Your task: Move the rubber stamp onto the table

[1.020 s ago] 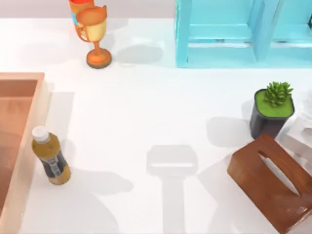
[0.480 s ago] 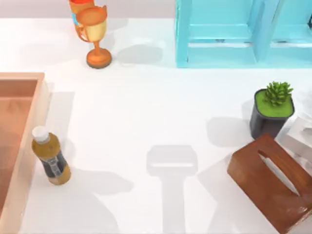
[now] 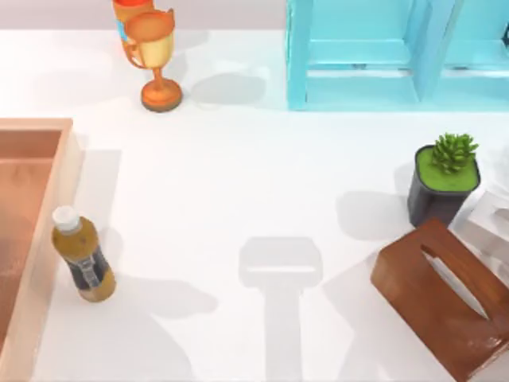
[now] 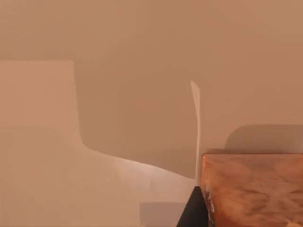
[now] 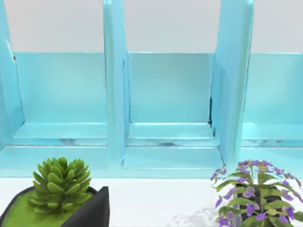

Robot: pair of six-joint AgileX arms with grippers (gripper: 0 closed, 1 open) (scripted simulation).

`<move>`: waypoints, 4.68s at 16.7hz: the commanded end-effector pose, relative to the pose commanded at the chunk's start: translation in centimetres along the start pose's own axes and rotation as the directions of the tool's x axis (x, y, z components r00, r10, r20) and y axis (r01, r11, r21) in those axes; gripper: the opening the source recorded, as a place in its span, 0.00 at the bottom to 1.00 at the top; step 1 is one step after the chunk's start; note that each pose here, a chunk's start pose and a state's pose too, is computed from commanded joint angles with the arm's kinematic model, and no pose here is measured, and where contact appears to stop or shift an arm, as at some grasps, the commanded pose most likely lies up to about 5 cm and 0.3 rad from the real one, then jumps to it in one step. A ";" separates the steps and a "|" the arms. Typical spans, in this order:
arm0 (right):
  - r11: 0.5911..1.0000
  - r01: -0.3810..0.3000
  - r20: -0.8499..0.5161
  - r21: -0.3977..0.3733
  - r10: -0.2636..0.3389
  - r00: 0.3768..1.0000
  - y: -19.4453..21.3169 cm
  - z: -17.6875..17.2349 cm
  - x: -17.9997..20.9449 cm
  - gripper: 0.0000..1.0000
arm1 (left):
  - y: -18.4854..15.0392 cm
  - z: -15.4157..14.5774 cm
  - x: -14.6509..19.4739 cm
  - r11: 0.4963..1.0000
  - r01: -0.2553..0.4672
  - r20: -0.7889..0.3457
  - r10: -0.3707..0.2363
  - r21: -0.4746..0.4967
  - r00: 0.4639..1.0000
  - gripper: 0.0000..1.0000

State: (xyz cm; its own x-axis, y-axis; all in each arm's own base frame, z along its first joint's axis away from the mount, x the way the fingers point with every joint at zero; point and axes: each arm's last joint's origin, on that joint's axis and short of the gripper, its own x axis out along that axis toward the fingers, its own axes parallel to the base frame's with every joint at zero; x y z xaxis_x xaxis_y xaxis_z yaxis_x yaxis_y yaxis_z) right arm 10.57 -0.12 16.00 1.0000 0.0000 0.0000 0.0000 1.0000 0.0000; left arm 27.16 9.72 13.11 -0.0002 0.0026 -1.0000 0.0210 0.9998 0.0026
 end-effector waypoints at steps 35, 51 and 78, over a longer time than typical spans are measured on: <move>1.000 0.000 0.000 0.000 0.000 1.000 0.0 0.0 0.0 1.00 | -24.4 5.4 -14.4 0.999 0.032 0.135 -0.038 0.041 0.990 0.00; 1.000 0.000 0.000 0.000 0.000 1.000 0.0 0.0 0.0 1.00 | -31.3 6.8 -1.5 1.000 0.005 0.005 -0.005 -0.001 1.000 0.00; 1.000 0.000 0.000 0.000 0.000 1.000 0.0 0.0 0.0 1.00 | -31.3 6.7 0.4 1.000 0.004 0.002 -0.004 0.000 1.000 1.00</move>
State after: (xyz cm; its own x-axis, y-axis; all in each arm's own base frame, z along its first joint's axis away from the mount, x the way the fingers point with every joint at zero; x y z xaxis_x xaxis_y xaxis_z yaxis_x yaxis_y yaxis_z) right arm 10.57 -0.12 16.00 1.0000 0.0000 0.0000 0.0000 1.0000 0.0000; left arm 33.21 -21.76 12.66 0.0019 -0.0014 -1.0000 0.0209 0.9998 -0.0013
